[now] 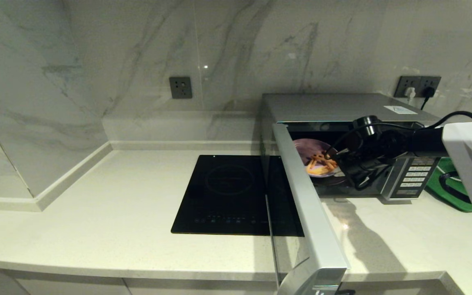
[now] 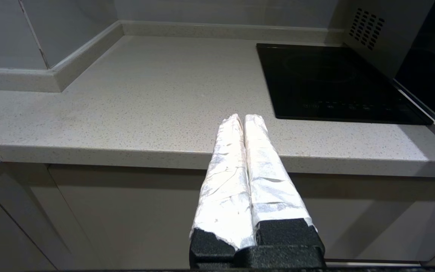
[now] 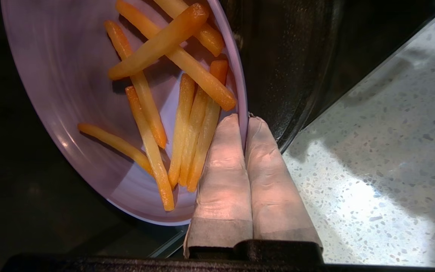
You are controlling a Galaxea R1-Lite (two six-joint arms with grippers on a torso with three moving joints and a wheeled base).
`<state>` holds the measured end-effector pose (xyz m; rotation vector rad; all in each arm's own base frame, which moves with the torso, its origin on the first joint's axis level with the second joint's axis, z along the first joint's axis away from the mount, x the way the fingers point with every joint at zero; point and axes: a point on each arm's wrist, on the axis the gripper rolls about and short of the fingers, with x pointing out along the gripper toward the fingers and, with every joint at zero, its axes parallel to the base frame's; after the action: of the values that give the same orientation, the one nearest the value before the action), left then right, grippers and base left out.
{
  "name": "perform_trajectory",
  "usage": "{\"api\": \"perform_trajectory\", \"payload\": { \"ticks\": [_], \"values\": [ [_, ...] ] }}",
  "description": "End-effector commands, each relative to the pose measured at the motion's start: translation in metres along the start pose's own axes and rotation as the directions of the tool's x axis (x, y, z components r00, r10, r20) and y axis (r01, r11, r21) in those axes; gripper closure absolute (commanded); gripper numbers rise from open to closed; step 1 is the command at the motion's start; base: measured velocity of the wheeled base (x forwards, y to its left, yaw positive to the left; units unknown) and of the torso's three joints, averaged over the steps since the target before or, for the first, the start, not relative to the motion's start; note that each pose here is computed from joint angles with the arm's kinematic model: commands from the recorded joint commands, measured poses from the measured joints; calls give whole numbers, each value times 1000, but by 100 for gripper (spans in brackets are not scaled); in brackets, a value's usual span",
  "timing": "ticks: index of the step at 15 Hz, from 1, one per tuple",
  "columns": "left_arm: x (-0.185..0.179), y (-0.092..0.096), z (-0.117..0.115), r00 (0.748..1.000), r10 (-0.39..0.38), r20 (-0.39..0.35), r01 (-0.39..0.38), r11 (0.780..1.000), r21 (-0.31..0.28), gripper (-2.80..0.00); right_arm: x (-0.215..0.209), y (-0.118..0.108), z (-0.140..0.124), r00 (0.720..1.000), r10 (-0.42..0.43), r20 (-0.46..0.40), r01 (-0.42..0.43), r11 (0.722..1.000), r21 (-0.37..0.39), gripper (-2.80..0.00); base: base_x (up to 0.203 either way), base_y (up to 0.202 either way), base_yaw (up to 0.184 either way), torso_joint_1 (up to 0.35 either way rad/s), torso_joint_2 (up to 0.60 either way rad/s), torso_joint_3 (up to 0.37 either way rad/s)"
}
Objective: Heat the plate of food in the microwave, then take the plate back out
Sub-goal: Put the plate in the microwave oven
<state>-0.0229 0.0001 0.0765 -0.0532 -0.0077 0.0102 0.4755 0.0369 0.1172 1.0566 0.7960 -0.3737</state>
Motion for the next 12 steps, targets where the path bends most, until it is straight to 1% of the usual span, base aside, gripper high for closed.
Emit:
{"api": "perform_trajectory", "payload": {
  "ticks": [1,3,12],
  "values": [
    [0,0,0,1000,0,0,0,1000,0,0,4,-1,-1,1000,-7,-4,7,1000,9,0,0,0,0,0,0,0],
    [0,0,0,1000,0,0,0,1000,0,0,9,-3,-1,1000,-21,10,21,1000,9,0,0,0,0,0,0,0],
    [0,0,0,1000,0,0,0,1000,0,0,13,-6,-1,999,-40,20,39,999,12,0,0,0,0,0,0,0]
  ]
}}
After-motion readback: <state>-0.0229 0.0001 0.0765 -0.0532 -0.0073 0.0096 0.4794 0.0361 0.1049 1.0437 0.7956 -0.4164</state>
